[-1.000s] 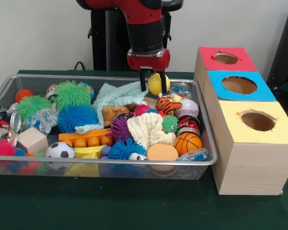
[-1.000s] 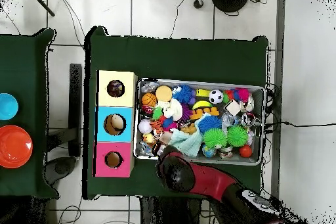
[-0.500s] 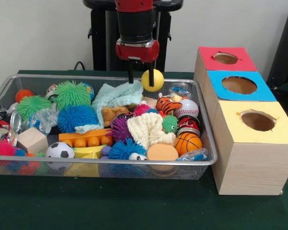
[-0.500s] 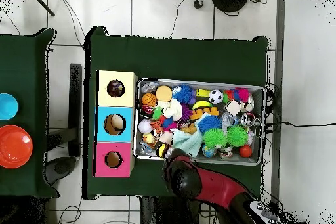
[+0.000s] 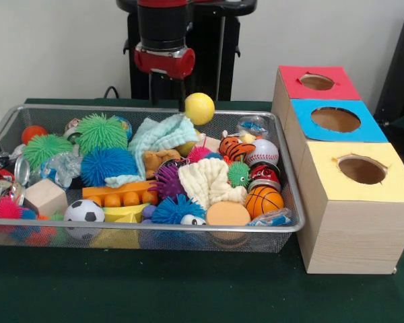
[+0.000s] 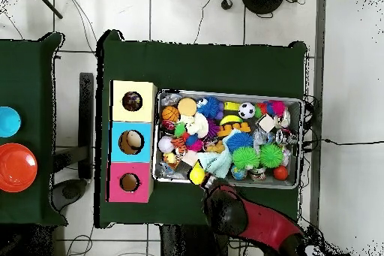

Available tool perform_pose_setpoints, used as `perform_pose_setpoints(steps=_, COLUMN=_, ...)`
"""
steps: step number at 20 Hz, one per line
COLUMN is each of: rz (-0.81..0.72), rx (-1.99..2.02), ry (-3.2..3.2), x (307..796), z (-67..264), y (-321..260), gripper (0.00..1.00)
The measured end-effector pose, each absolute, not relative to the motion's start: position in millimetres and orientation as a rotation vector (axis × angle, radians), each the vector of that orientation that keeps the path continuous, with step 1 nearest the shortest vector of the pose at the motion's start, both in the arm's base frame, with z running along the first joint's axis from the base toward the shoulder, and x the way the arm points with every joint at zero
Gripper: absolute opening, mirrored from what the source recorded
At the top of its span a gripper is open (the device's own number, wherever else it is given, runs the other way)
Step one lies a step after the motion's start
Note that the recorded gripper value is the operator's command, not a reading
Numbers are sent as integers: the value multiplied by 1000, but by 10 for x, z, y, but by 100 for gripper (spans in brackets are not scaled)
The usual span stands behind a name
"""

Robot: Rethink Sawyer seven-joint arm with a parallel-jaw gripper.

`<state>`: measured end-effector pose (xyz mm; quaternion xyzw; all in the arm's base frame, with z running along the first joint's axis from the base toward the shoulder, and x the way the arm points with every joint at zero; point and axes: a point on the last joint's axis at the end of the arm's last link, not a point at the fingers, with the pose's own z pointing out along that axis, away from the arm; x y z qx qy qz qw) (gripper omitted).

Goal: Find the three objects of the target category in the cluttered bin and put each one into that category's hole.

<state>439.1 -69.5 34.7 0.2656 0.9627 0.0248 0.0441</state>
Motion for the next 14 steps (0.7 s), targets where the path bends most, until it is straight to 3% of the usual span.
perform_pose_setpoints(steps=14, rz=52, rx=857, ry=3018, x=3814, z=238, y=-1513, gripper=100)
